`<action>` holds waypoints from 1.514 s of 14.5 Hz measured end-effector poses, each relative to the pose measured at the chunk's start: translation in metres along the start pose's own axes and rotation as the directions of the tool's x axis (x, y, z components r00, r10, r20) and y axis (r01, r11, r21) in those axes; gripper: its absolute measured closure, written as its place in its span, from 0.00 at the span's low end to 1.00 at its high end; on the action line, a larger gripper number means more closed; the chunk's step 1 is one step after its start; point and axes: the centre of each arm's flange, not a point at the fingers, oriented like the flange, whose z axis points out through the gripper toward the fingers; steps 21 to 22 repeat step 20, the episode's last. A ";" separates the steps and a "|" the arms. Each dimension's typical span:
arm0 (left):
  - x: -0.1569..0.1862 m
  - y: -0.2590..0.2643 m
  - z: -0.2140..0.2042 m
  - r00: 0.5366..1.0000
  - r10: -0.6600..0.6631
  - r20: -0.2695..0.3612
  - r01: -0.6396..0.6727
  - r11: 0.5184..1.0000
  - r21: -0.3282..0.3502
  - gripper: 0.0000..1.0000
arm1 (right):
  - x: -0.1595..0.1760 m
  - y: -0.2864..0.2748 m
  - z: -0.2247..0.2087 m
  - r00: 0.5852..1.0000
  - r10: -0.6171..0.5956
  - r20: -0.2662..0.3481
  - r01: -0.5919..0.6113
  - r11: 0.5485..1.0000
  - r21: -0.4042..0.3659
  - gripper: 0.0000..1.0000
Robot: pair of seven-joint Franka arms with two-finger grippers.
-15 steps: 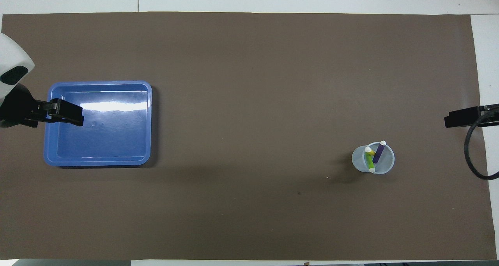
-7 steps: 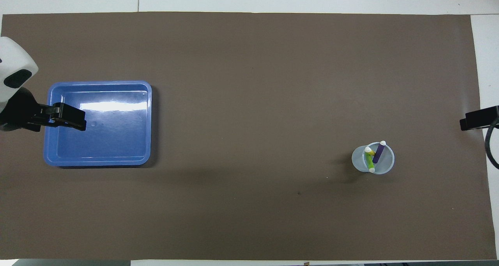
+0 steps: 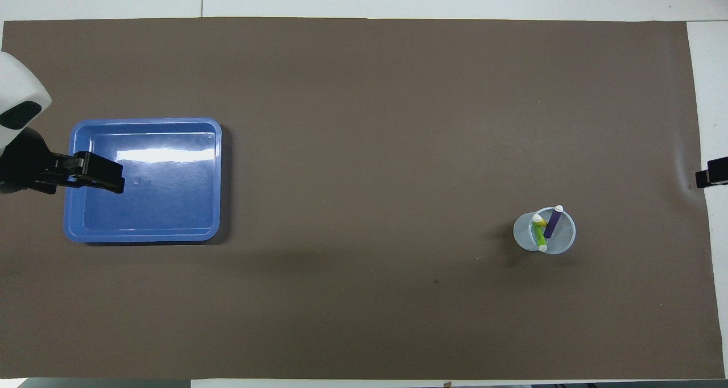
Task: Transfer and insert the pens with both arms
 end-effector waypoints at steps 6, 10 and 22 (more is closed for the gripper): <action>0.000 -0.001 -0.001 1.000 -0.002 -0.003 0.002 1.000 -0.001 0.00 | 0.001 -0.005 -0.013 1.000 -0.010 -0.026 0.010 1.000 -0.004 0.00; 0.000 -0.001 -0.001 1.000 -0.001 -0.003 0.001 1.000 -0.001 0.00 | -0.001 -0.007 -0.016 0.999 -0.013 -0.032 0.012 1.000 -0.004 0.00; 0.000 0.000 -0.001 1.000 0.000 -0.002 0.000 1.000 0.000 0.00 | -0.001 -0.009 -0.016 0.999 -0.016 -0.032 0.016 1.000 -0.005 0.00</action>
